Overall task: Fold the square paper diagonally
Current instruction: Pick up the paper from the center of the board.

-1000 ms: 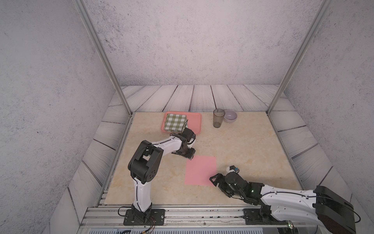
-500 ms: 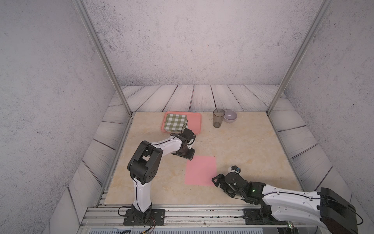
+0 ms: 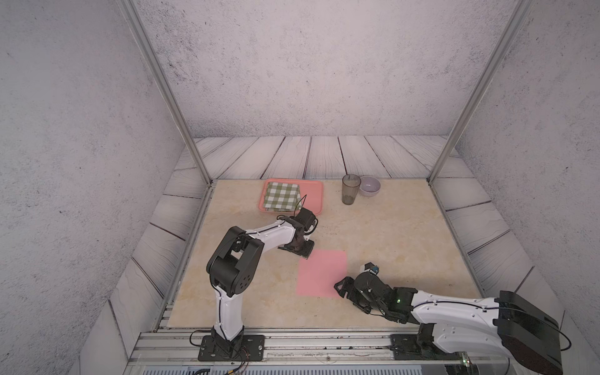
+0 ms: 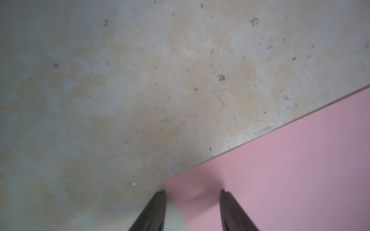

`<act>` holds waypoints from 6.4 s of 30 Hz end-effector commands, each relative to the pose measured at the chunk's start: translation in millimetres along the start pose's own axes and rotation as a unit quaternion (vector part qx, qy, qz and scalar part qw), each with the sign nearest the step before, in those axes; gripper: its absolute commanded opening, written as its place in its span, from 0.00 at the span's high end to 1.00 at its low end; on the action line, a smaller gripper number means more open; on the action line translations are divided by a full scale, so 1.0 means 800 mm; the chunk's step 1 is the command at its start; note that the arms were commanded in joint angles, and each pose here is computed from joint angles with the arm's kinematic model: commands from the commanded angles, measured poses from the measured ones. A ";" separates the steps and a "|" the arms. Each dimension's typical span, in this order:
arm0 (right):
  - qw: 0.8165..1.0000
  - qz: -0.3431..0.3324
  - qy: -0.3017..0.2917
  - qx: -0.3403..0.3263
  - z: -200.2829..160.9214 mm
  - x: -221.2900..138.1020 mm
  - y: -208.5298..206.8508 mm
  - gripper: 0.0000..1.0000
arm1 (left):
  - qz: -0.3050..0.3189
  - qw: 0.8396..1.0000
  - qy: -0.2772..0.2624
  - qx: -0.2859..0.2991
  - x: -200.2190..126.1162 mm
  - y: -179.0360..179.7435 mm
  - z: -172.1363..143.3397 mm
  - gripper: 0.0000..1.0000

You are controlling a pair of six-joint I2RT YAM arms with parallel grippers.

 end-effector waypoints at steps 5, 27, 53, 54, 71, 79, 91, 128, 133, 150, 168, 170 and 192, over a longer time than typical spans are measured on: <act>0.999 -0.034 0.034 0.006 -0.014 0.018 -0.024 0.11 | 0.004 0.996 0.089 -0.011 0.046 0.001 -0.061 0.52; 0.993 0.061 -0.069 -0.070 0.038 -0.001 0.020 0.09 | -0.007 0.995 0.097 -0.021 0.069 -0.005 -0.084 0.52; 0.997 -0.021 0.062 0.033 -0.003 0.007 -0.023 0.11 | 0.007 0.993 0.113 -0.034 0.072 -0.002 -0.092 0.52; 0.997 -0.026 0.064 0.033 -0.004 0.010 -0.025 0.11 | 0.006 0.993 0.114 -0.034 0.073 -0.002 -0.093 0.52; 0.999 -0.012 0.039 0.012 0.005 0.060 -0.016 0.11 | 0.005 0.992 0.118 -0.036 0.072 -0.004 -0.101 0.53; 0.999 0.047 -0.002 -0.019 0.019 0.065 -0.004 0.11 | 0.006 0.992 0.117 -0.040 0.072 -0.004 -0.105 0.53; 0.994 -0.010 -0.081 -0.068 0.050 0.024 -0.046 0.02 | 0.006 0.992 0.117 -0.042 0.074 -0.004 -0.109 0.54; 0.974 0.128 -0.022 -0.188 0.045 0.023 0.061 0.32 | 0.004 0.992 0.116 -0.041 0.075 -0.007 -0.110 0.53; 0.979 0.105 -0.025 -0.175 0.047 0.030 0.048 0.36 | 0.004 0.993 0.112 -0.042 0.073 -0.008 -0.108 0.54; 0.989 0.040 -0.047 -0.137 0.057 0.033 0.010 0.60 | -0.006 0.995 0.092 -0.047 0.058 -0.013 -0.096 0.54; 0.987 0.036 -0.050 -0.151 0.068 0.010 0.044 0.59 | -0.038 0.995 0.071 -0.059 0.053 -0.031 -0.092 0.54; 0.987 0.033 -0.047 -0.149 0.067 0.015 0.042 0.59 | -0.040 0.995 0.070 -0.060 0.053 -0.032 -0.092 0.54; 0.991 -0.027 -0.050 -0.122 0.071 0.028 0.015 0.67 | -0.054 0.994 0.057 -0.069 0.044 -0.038 -0.095 0.54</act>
Point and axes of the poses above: each gripper's point midway between its finger pads, its own x axis out along the fingers, its own y axis along the line the jaws close on, z = x × y, the point moved 1 cm from there along -x, back along the fingers, and after that the axes turned 1 degree about x, right-handed, at the moved point
